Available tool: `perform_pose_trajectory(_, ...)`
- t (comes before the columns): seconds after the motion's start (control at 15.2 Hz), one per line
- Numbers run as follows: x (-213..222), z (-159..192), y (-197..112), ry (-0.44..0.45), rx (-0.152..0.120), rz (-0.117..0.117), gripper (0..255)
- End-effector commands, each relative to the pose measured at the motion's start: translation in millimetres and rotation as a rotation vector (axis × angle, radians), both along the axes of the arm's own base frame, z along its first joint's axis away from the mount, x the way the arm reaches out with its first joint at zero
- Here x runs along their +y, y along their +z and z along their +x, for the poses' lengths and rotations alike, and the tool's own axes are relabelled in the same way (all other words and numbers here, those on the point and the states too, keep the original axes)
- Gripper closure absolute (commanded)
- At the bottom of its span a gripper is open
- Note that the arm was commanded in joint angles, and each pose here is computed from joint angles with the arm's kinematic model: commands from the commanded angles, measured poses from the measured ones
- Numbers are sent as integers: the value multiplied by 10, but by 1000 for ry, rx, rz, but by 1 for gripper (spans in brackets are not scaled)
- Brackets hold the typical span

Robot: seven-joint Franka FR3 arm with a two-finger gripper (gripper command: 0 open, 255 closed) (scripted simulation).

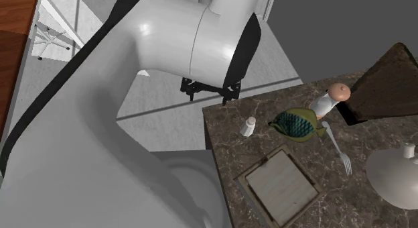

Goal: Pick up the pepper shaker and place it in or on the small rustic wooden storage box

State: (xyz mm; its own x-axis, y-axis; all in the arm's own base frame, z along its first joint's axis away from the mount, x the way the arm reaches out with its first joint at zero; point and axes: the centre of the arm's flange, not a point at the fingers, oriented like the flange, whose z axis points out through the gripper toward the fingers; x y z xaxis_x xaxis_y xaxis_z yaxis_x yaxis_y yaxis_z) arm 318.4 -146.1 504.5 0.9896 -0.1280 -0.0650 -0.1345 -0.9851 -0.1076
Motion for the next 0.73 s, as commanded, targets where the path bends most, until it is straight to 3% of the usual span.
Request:
perform_pose_trajectory(0.0,-230,14,-149,-6,12,-2,0)
perform_pose_trajectory(0.66,-1320,-26,-880,-40,74,-10,0)
